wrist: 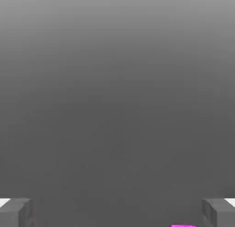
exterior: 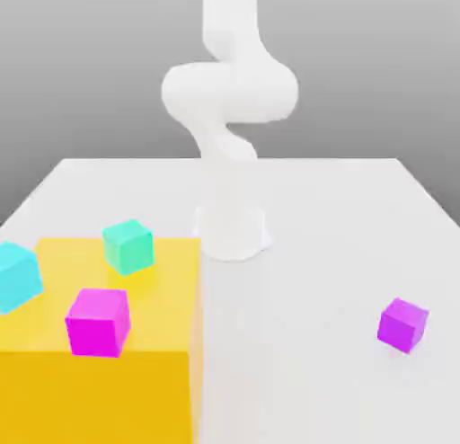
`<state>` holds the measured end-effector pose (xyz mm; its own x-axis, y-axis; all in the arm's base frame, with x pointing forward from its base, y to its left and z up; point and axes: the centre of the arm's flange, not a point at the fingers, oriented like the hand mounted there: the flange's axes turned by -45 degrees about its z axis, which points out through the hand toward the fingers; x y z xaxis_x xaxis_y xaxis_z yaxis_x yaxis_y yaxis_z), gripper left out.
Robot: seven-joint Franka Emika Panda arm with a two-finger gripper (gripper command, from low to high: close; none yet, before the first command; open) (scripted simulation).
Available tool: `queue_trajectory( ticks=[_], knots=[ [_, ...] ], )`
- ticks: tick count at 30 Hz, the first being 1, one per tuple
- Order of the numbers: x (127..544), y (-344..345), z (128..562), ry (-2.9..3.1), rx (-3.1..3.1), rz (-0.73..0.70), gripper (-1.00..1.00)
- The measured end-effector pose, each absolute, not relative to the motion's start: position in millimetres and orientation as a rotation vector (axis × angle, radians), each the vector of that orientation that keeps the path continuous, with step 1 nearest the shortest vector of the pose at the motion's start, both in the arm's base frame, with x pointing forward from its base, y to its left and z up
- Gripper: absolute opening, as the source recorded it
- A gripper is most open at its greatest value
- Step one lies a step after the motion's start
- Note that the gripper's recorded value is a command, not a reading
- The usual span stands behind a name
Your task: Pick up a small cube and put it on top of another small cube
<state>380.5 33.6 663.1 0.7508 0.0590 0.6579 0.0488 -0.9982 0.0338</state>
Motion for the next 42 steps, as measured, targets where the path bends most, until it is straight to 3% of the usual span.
queue_trajectory(
  ticks=[5,10,16,22,29,30,36,42],
  knots=[
    [424,105,555,0.336,2.961,0.846,0.0],
    [428,170,443,0.591,2.968,0.605,0.0],
    [387,236,315,0.906,2.945,0.316,0.0],
    [305,283,209,1.226,2.887,0.037,0.0],
    [297,284,140,1.247,2.887,0.002,0.0],
    [297,284,135,1.248,2.885,0.001,-1.0],
    [296,283,133,1.248,2.884,0.002,-1.0],
    [298,285,178,1.246,2.888,0.004,-1.0]
  ],
)
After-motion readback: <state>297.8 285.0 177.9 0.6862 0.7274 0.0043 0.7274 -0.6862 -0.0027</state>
